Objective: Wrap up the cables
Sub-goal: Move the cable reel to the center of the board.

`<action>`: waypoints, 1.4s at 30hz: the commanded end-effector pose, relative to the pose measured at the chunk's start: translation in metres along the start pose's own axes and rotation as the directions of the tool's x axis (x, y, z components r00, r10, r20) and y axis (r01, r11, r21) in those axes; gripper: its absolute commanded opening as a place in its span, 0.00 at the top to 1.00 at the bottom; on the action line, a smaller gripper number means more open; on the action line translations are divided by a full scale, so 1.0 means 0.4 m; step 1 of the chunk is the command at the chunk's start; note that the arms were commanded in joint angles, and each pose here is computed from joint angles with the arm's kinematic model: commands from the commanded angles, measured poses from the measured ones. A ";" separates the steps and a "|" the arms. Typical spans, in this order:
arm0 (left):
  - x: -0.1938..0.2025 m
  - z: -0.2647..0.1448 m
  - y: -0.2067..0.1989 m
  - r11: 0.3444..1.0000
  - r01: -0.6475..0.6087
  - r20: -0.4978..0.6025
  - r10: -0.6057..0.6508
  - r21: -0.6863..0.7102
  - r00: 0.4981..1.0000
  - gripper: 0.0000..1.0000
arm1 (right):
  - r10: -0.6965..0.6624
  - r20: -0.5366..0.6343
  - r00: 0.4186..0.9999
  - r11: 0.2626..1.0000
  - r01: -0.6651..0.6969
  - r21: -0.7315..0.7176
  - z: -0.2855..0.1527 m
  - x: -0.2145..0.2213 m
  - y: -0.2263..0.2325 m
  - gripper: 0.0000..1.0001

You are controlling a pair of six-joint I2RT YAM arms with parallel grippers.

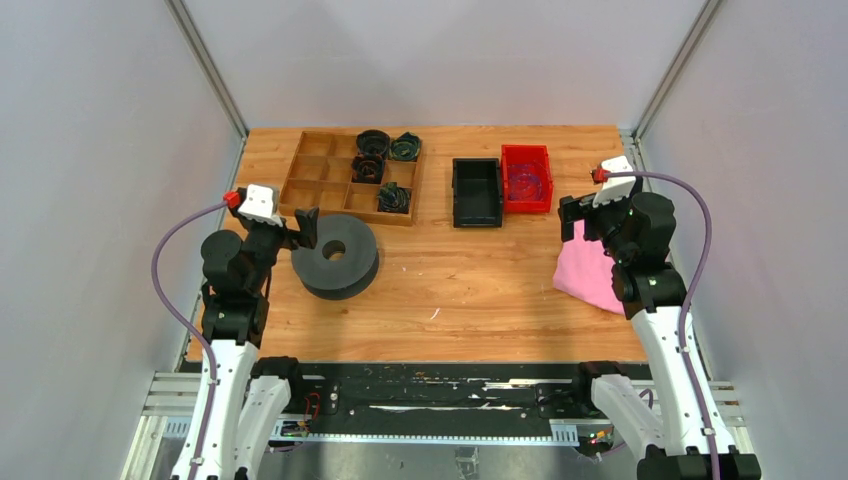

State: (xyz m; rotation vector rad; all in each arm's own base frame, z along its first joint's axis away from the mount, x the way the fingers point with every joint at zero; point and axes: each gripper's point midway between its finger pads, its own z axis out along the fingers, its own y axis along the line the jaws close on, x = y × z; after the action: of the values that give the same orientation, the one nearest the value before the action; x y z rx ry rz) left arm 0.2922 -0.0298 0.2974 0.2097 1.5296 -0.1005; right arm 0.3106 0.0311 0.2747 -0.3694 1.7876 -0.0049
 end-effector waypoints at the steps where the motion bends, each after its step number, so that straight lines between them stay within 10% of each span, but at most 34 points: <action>1: -0.025 -0.004 0.013 1.000 -0.024 0.005 0.024 -0.015 1.000 0.02 | -0.025 0.020 0.999 1.000 0.025 0.004 -0.002 -0.008 0.002 0.01; 18: 0.081 0.005 -0.104 0.952 -0.037 -0.178 0.095 0.305 0.980 0.02 | -0.051 -0.025 0.998 0.996 0.049 -0.077 0.024 0.029 0.033 0.01; 29: 0.274 0.014 -0.205 0.891 -0.090 -0.460 0.314 0.445 0.831 0.02 | -0.052 -0.048 0.997 0.992 0.047 -0.115 0.039 0.055 0.051 0.01; 42: 0.427 0.005 -0.258 0.893 0.077 -0.695 0.289 0.444 0.658 0.02 | -0.062 -0.076 0.995 0.992 0.053 -0.111 0.053 0.078 0.047 0.01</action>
State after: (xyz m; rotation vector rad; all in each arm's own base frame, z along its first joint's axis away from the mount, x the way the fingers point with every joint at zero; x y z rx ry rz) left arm 0.2782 -0.1171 0.1214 0.8200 2.2586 -0.2858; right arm 0.3192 0.0411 0.2393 -0.4786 1.8664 0.0365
